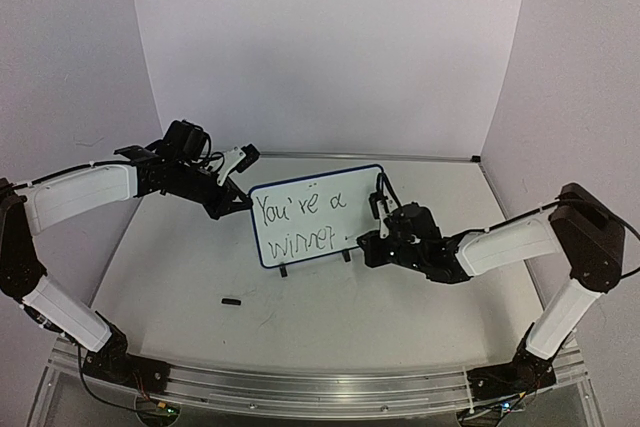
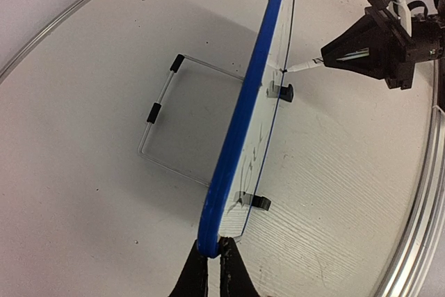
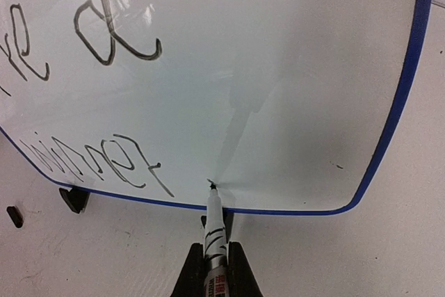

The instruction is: Write a sentence on the whiteboard

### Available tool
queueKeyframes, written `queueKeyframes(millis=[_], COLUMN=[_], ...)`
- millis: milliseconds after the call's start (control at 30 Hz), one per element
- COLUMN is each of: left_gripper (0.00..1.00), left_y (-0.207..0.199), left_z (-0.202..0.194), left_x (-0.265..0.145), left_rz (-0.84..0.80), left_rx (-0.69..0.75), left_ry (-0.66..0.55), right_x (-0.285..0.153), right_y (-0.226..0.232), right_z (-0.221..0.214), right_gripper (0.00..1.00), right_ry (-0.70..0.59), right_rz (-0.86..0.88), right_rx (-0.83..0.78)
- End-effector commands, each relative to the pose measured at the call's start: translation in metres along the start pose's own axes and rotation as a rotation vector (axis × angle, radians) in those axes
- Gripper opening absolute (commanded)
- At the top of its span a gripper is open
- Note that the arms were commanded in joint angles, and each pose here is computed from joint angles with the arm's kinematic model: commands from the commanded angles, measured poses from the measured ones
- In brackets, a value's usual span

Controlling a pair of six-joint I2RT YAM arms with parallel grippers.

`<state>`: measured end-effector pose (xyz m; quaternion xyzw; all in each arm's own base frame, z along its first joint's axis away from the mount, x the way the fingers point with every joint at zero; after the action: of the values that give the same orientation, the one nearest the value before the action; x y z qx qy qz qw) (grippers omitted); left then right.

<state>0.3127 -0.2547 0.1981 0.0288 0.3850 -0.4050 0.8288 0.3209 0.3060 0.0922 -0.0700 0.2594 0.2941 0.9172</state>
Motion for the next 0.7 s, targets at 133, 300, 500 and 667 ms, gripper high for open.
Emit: queueKeyframes(millis=[133, 300, 500, 667], left_gripper=[0.0, 0.0, 0.0, 0.0], left_y=[0.02, 0.02, 0.02, 0.02], left_z=[-0.022, -0.022, -0.021, -0.021], left_x=[0.008, 0.009, 0.009, 0.008], left_rz=[0.098, 0.096, 0.095, 0.095], left_rx=[0.003, 0.004, 0.004, 0.005], left_ry=[0.093, 0.092, 0.091, 0.09], right_x=[0.0, -0.013, -0.026, -0.022], right_y=[-0.007, -0.01, -0.015, -0.02], right_z=[0.025, 0.042, 0.056, 0.049], right_gripper=[0.0, 0.0, 0.0, 0.0], right_ry=[-0.064, -0.122, -0.184, -0.169], right_rz=[-0.055, -0.068, -0.086, -0.118], right_rx=[0.021, 0.037, 0.061, 0.067])
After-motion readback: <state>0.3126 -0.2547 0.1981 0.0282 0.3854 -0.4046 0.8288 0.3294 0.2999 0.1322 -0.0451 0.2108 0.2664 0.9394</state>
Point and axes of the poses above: each gripper's point midway between its finger pads, its own x axis out along the fingers, its own y axis along the line the jaws close on, z = x × y, the point moved 1 cm from there along -x, back along the fingers, and after that the axes turned 15 degrees about -x, right-handed, at the moved point
